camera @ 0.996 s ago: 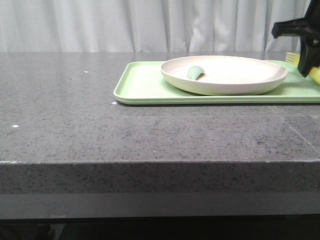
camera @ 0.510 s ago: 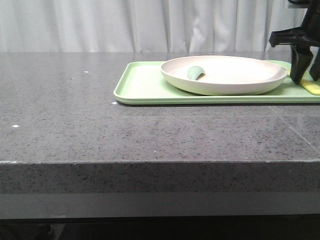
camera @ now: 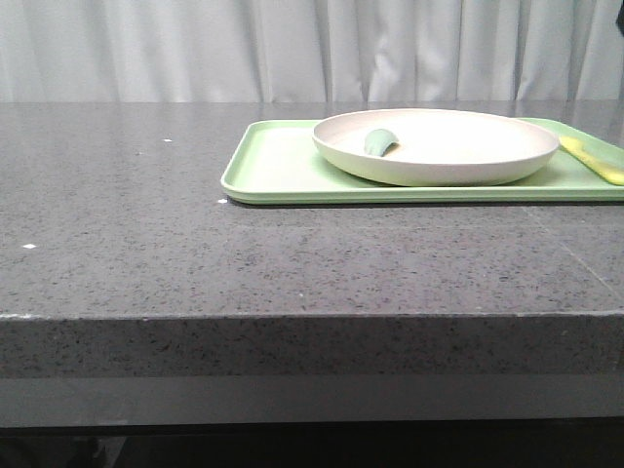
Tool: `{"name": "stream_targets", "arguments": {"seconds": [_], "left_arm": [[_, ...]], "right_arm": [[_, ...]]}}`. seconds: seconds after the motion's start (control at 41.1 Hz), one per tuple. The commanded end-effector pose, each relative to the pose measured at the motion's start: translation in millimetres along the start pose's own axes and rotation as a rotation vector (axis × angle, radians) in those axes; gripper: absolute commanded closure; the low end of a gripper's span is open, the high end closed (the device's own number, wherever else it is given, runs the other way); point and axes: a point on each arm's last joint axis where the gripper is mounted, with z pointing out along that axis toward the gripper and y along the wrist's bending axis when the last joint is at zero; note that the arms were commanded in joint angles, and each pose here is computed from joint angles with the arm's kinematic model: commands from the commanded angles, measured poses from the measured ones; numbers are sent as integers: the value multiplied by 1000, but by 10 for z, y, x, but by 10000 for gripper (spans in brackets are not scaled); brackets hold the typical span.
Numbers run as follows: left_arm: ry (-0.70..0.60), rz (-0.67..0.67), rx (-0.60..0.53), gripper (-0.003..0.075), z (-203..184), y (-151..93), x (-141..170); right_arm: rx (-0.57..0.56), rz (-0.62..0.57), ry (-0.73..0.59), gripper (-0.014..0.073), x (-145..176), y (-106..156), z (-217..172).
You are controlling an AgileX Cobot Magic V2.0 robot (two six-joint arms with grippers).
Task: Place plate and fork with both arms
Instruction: 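Lift the fork with the right gripper and set it on the tray beside the plate, then open the right gripper and raise it away from the fork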
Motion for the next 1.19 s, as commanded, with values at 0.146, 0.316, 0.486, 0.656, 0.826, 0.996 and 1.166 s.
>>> {"name": "stream_targets", "arguments": {"seconds": [0.146,0.316,0.486,0.656,0.826,0.996,1.166], "left_arm": [[-111,-17,23,738,-23,-29,-172],[-111,-17,23,738,-23,-29,-172],[-111,-17,23,738,-23,-29,-172],[-111,-17,23,738,-23,-29,-172],[-111,-17,23,738,-23,-29,-172],[-111,-17,23,738,-23,-29,-172],[-111,-17,23,738,-23,-29,-172]], "right_arm": [[-40,-32,-246,614,376,-15,-684],[-50,-63,-350,614,920,-97,-896],[-61,-63,-443,614,1454,-177,-1086],[-70,-61,-521,662,1900,-246,-1236],[-81,-58,-630,663,2242,-299,-1371],[-97,-55,-770,663,2415,-326,-1496],[-99,-54,-791,663,2440,-331,-1528]]}}
